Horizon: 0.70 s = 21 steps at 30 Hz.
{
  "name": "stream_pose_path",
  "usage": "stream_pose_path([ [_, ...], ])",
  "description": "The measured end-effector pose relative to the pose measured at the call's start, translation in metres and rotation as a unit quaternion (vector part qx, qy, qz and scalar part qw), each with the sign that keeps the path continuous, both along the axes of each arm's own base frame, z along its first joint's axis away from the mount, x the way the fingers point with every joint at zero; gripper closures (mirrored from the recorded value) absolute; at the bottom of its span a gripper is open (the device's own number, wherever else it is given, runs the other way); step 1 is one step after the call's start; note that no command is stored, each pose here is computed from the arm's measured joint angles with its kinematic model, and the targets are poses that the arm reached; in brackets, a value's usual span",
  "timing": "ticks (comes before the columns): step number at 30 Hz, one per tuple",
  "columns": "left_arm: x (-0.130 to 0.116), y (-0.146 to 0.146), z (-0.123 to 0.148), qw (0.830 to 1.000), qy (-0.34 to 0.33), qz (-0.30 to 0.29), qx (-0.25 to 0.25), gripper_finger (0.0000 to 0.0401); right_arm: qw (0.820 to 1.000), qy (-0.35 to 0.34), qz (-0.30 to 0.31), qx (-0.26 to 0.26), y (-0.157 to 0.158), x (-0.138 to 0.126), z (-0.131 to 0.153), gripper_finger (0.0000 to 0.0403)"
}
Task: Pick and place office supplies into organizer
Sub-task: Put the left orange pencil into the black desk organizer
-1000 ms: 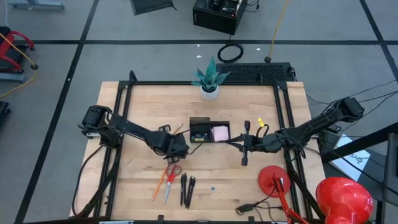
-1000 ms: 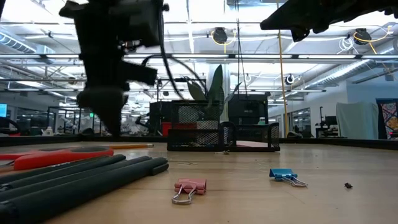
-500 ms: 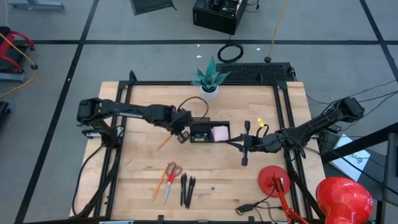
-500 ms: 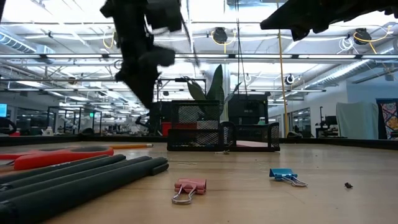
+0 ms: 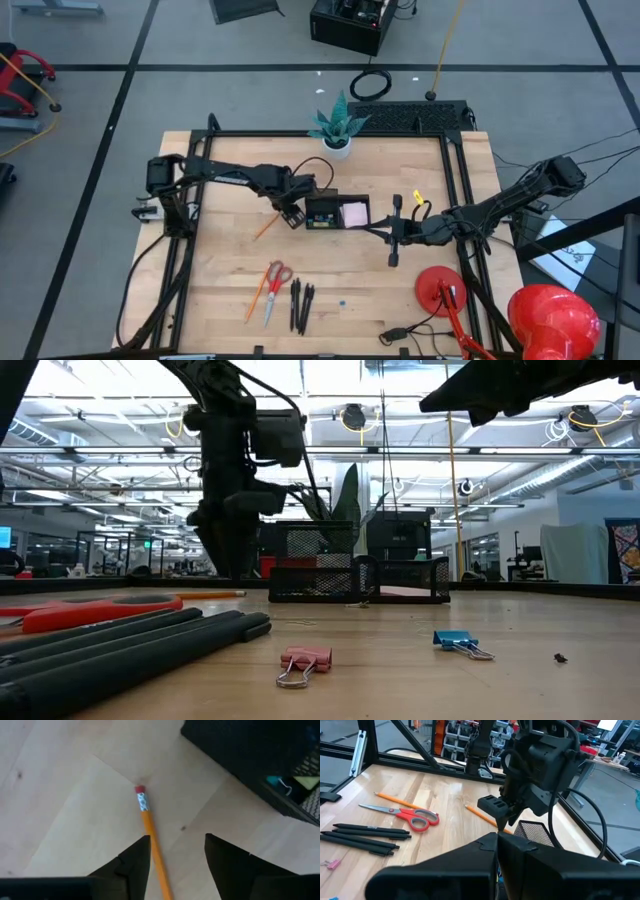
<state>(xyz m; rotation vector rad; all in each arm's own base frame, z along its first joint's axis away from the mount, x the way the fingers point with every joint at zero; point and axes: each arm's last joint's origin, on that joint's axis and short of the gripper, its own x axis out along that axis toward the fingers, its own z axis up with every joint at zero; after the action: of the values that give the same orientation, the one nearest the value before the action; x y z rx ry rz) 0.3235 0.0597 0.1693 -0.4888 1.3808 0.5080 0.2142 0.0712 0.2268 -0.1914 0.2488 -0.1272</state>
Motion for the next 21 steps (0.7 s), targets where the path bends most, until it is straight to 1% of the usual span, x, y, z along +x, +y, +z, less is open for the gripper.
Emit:
stream_pose_path([
  [6, -0.007, 0.003, -0.001, 0.999, 0.034, -0.006, 0.011, 0.0201, 1.0, 0.001, 0.002, -0.008, 0.0, 0.0, 0.0, 0.0399],
  [11, -0.013, 0.002, -0.01, 0.999, 0.046, 0.001, 0.011, 0.0201, 1.0, 0.001, 0.002, -0.008, 0.0, 0.0, 0.0, 0.0399],
  [16, -0.019, 0.005, -0.023, 0.999, 0.038, 0.016, -0.017, 0.0201, 1.0, 0.0, 0.0, 0.0, 0.0, 0.0, 0.0, 0.0399],
  [21, -0.024, 0.008, -0.028, 0.999, 0.036, 0.023, -0.025, 0.0201, 1.0, 0.0, 0.0, 0.0, 0.0, 0.0, 0.0, 0.0399],
])
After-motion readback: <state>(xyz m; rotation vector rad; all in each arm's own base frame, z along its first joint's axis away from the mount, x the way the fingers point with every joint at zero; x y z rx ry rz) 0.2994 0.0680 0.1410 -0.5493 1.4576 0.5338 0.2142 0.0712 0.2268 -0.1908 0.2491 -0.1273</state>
